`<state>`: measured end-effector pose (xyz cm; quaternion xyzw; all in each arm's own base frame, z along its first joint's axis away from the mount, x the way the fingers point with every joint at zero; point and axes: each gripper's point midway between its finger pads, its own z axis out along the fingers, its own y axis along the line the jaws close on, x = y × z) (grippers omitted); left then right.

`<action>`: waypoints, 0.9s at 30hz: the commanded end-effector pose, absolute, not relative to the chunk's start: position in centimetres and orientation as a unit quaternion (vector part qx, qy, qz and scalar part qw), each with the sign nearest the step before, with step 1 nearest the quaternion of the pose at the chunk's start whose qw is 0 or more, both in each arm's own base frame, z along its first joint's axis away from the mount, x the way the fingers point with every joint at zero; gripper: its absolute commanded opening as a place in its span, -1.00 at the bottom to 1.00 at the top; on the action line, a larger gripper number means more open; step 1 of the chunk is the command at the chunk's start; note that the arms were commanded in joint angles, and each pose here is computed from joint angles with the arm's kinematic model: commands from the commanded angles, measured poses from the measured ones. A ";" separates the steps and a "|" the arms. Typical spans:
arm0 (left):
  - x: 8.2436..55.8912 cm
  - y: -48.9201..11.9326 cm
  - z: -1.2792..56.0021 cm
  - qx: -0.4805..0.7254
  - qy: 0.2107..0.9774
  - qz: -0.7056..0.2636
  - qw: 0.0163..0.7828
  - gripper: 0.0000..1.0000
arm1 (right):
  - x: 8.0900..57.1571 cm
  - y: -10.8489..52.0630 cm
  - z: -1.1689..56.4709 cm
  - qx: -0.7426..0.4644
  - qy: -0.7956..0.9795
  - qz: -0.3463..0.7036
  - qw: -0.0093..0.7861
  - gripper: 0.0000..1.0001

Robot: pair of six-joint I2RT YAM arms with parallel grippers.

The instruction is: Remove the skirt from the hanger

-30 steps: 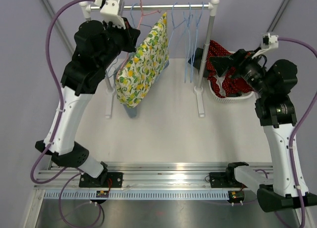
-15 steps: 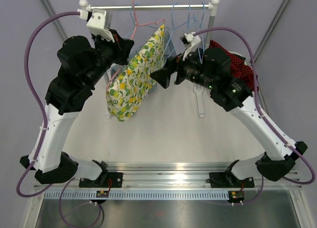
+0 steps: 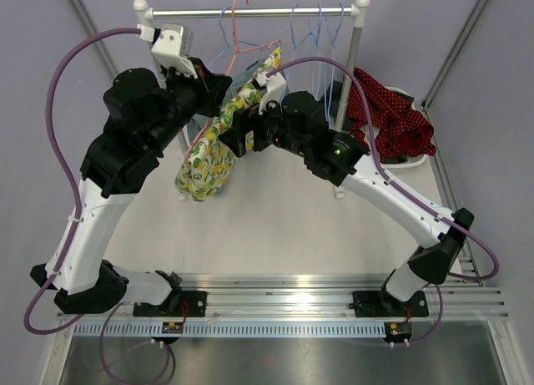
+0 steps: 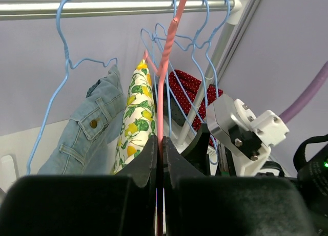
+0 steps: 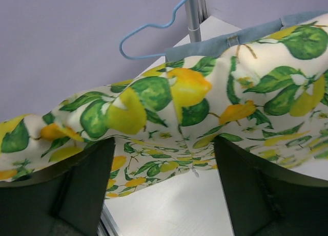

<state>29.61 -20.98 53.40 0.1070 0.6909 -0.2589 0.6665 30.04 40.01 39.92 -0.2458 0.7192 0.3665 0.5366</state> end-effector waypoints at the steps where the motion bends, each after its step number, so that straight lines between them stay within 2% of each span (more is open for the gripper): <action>1: 27.0 -19.4 58.9 0.085 0.621 -0.299 0.720 -1.00 | 30.9 39.8 43.8 -0.214 0.683 0.372 0.590 0.62; 6: 26.6 -19.3 58.7 0.084 0.619 -0.305 0.719 -1.00 | 30.5 39.0 44.5 -0.204 0.665 0.379 0.610 -0.36; 7: 26.3 -19.1 59.0 0.083 0.615 -0.310 0.721 -1.00 | 30.4 39.0 44.7 -0.204 0.658 0.384 0.615 -0.72; 10: 26.1 -19.1 59.0 0.082 0.614 -0.314 0.719 -1.00 | 30.2 38.9 45.8 -0.199 0.647 0.393 0.622 -1.00; 15: 25.9 -19.0 58.8 0.081 0.613 -0.316 0.719 -1.00 | 28.9 38.5 47.7 -0.192 0.612 0.410 0.648 -1.00; 19: 26.7 -17.9 58.4 0.073 0.623 -0.276 0.728 -1.00 | 27.6 37.2 48.0 -0.191 0.612 0.400 0.655 -1.00; 21: 27.1 -17.2 58.0 0.067 0.633 -0.251 0.729 -1.00 | 26.2 34.7 48.9 -0.180 0.613 0.387 0.665 -1.00; 22: 27.3 -16.6 57.8 0.061 0.636 -0.234 0.733 -1.00 | 26.3 33.6 47.6 -0.167 0.627 0.368 0.666 -1.00; 23: 27.3 -16.4 57.7 0.061 0.637 -0.228 0.734 -1.00 | 24.9 30.6 49.7 -0.144 0.609 0.373 0.685 -1.00; 25: 27.3 -15.7 57.4 0.057 0.640 -0.211 0.737 -1.00 | 24.6 27.1 49.0 -0.108 0.615 0.342 0.703 -1.00; 27: 27.4 -15.4 56.7 0.056 0.645 -0.200 0.735 -1.00 | 22.7 22.3 51.3 -0.077 0.591 0.334 0.730 -1.00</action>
